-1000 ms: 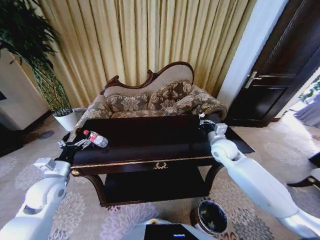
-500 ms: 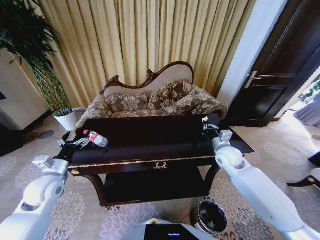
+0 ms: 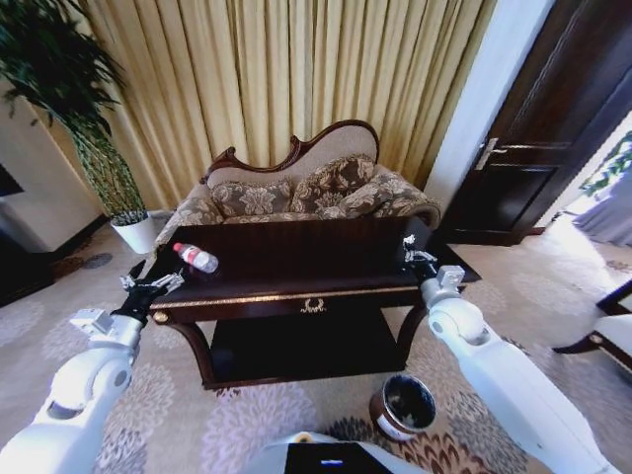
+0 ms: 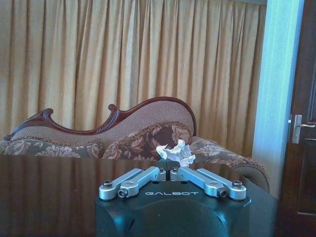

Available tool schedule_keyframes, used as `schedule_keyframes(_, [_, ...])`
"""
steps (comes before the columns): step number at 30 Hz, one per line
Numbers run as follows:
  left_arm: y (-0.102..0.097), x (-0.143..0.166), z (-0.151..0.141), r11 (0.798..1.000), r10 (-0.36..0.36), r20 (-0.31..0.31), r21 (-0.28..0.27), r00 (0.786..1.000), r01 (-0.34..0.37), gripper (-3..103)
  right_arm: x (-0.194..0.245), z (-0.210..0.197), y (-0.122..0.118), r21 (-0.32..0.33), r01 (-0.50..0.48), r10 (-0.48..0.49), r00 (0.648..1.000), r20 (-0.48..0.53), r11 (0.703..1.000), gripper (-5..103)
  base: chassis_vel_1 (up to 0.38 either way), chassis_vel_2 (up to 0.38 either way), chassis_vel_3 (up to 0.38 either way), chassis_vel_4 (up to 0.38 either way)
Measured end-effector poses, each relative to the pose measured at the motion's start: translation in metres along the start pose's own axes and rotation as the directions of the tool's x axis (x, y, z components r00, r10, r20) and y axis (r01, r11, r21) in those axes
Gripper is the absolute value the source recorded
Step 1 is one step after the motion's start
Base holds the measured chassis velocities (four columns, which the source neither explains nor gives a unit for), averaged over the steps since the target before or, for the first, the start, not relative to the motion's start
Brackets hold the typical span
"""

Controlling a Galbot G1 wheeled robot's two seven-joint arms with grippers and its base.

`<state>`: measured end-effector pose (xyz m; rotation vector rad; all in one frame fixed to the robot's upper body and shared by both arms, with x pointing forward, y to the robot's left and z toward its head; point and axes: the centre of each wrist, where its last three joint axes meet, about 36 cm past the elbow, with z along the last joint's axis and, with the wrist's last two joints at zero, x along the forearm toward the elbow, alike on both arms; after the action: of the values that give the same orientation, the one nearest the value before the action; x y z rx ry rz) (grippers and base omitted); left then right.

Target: Move to the front of the table and place the trash on the table into the trash bin.

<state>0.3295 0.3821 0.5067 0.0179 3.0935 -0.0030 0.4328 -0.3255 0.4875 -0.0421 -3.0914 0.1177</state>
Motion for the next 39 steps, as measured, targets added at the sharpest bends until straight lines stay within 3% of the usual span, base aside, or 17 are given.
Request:
schedule_keyframes(14, [-0.006, 0.006, -0.002, 1.0, 0.003, 0.004, -0.003, 1.0, -0.003, 100, 0.007, 0.027, -0.004, 0.009, 0.031, -0.031, 0.999, -0.02, 0.999, 0, 0.08, -0.08, -0.082, 0.076])
schedule_keyframes(25, [-0.012, 0.006, -0.001, 1.0, 0.004, 0.01, 0.005, 1.0, -0.004, 100, 0.064, 0.121, -0.058, 0.1, 0.008, 0.017, 0.967, -0.254, 0.995, 0, 0.0, 0.0, 0.0, 0.0])
schedule_keyframes(29, [-0.014, 0.006, 0.0, 1.0, 0.007, 0.008, 0.007, 1.0, -0.007, 100, 0.08, 0.163, -0.067, 0.114, 0.015, 0.026, 0.936, -0.351, 0.993, 0, 0.0, 0.0, 0.0, 0.0])
schedule_keyframes(32, [-0.014, 0.006, 0.001, 1.0, 0.006, 0.006, 0.006, 1.0, -0.006, 100, 0.099, 0.223, -0.081, 0.152, 0.018, 0.057, 0.876, -0.478, 0.988, 0, 0.0, 0.0, 0.0, 0.0])
schedule_keyframes(39, [-0.012, 0.005, -0.001, 1.0, 0.0, 0.008, -0.001, 1.0, 0.0, 100, 0.119, 0.283, -0.09, 0.191, 0.016, 0.098, 0.816, -0.57, 0.982, 0, 0.0, 0.0, 0.0, 0.0])
